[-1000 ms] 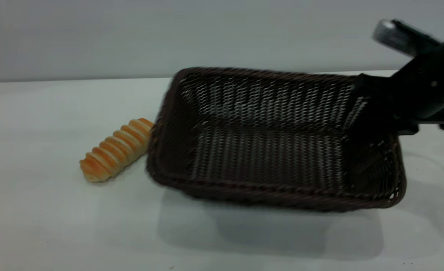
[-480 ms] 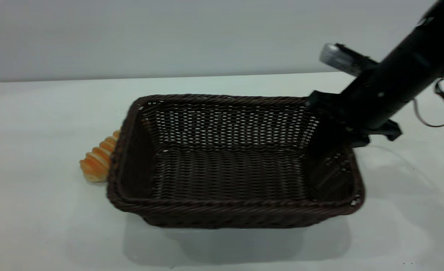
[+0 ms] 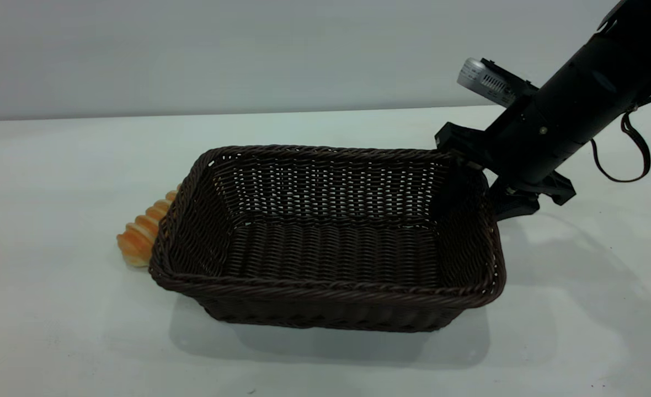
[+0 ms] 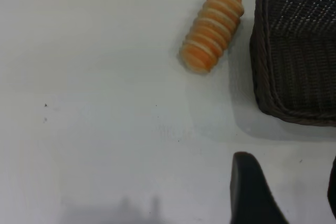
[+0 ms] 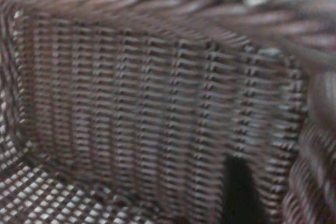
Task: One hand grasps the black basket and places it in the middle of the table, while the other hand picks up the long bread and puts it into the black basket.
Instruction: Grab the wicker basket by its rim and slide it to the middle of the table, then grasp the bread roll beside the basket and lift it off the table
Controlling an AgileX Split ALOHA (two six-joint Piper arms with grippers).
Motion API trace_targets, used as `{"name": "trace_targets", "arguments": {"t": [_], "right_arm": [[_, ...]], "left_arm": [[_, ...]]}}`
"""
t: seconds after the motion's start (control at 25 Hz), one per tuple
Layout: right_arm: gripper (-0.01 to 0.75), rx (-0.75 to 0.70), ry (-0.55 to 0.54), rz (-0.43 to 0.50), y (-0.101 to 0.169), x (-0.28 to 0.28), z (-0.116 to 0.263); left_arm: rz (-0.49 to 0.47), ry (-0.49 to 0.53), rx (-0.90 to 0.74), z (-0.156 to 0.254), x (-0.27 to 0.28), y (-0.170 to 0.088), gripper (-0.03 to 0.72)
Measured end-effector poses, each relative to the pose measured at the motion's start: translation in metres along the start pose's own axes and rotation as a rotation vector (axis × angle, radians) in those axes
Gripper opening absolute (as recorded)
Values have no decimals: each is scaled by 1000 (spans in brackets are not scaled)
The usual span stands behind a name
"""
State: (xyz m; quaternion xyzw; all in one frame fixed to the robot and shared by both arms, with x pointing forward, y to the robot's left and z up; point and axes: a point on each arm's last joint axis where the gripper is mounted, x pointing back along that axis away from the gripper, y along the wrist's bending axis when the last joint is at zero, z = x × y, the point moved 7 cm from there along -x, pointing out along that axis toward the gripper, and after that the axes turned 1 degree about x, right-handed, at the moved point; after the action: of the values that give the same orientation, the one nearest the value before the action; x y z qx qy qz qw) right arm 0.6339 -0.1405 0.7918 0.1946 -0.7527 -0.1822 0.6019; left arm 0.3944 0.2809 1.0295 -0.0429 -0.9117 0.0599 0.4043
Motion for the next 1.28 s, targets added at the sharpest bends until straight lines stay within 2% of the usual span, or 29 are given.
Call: {"name": "trace_targets", "arguments": {"t": [0.16, 0.32, 0.44, 0.68, 0.84, 0.96, 1.16, 1.28], "right_arm": [[553, -18, 18, -37, -1, 13, -1], [561, -46, 7, -97, -5, 48, -10], [562, -19, 3, -106, -12, 80, -14], [562, 199, 52, 34, -6, 137, 0], [562, 305, 96, 148, 16, 164, 17], [562, 372, 133, 217, 35, 171, 33], [562, 463, 157, 252, 65, 169, 57], [562, 497, 179, 245, 75, 163, 69]], "left_arm": [[-7, 3, -5, 0, 0, 1, 393], [-17, 19, -13, 3, 0, 3, 393], [-20, 31, -26, 4, -1, 3, 393], [-26, 160, -49, 6, -27, 7, 393], [-25, 310, -74, 0, -60, 11, 393], [-8, 384, -140, -19, -89, 12, 393], [75, 431, -294, -56, -148, 10, 393], [143, 476, -406, -57, -194, 10, 393]]}}
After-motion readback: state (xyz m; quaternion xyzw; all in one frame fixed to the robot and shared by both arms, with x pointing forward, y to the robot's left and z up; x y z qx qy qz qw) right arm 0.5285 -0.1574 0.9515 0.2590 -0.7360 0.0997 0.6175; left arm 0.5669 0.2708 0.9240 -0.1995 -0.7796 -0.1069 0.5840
